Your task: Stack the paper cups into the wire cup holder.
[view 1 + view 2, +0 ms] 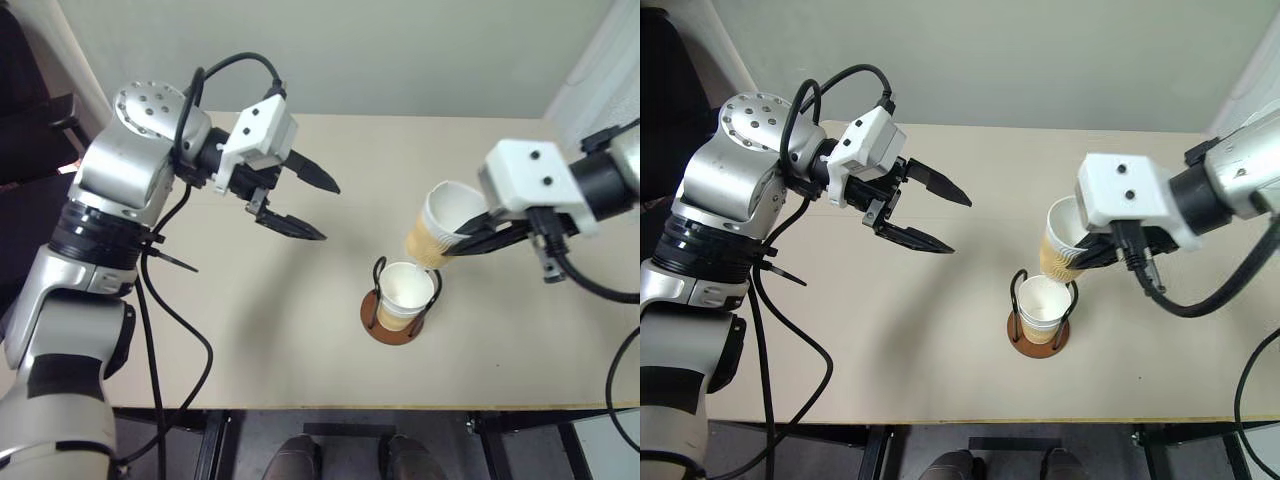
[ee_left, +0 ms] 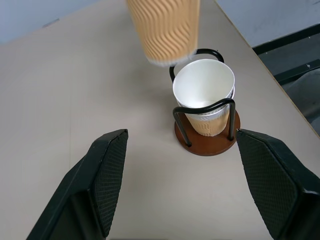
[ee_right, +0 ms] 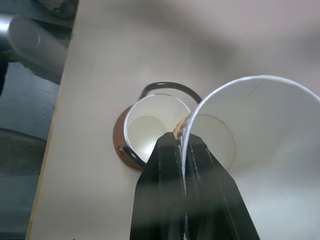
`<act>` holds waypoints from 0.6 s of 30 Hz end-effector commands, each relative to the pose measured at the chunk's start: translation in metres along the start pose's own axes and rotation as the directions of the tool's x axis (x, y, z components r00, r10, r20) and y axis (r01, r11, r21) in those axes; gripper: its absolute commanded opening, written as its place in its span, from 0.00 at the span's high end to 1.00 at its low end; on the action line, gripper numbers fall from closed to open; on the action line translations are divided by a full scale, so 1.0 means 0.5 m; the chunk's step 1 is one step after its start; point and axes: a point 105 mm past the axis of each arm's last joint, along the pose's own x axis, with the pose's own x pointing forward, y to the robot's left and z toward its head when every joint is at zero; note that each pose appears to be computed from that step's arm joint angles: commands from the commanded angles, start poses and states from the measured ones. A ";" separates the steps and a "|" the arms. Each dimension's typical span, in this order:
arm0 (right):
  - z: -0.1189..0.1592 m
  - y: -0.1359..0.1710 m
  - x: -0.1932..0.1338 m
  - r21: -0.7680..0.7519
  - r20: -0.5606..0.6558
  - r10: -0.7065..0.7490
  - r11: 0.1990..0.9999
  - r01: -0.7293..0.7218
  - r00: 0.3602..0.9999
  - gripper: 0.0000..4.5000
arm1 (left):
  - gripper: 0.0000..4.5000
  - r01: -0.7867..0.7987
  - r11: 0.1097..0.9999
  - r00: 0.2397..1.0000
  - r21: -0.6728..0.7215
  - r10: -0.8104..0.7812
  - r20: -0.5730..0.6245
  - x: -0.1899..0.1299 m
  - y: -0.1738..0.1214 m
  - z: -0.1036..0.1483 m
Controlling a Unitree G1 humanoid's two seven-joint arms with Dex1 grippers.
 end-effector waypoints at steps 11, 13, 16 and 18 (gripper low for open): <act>-0.025 0.022 0.084 -0.070 -0.018 0.034 0.997 -0.035 0.999 0.99 | 0.18 -0.012 0.999 1.000 0.038 0.011 0.007 -0.019 0.001 0.031; -0.034 0.021 0.101 -0.089 -0.035 0.028 0.996 -0.031 0.999 0.99 | 0.18 -0.008 0.999 1.000 0.043 0.008 0.005 -0.016 0.001 0.033; -0.034 0.014 0.107 -0.108 -0.037 0.006 0.994 -0.010 0.999 0.95 | 0.18 -0.007 0.999 1.000 0.044 0.006 0.007 -0.015 0.001 0.035; -0.021 0.009 0.099 -0.105 -0.020 0.017 0.994 -0.019 1.000 0.86 | 0.18 -0.007 0.999 1.000 0.044 0.007 0.001 -0.016 0.001 0.034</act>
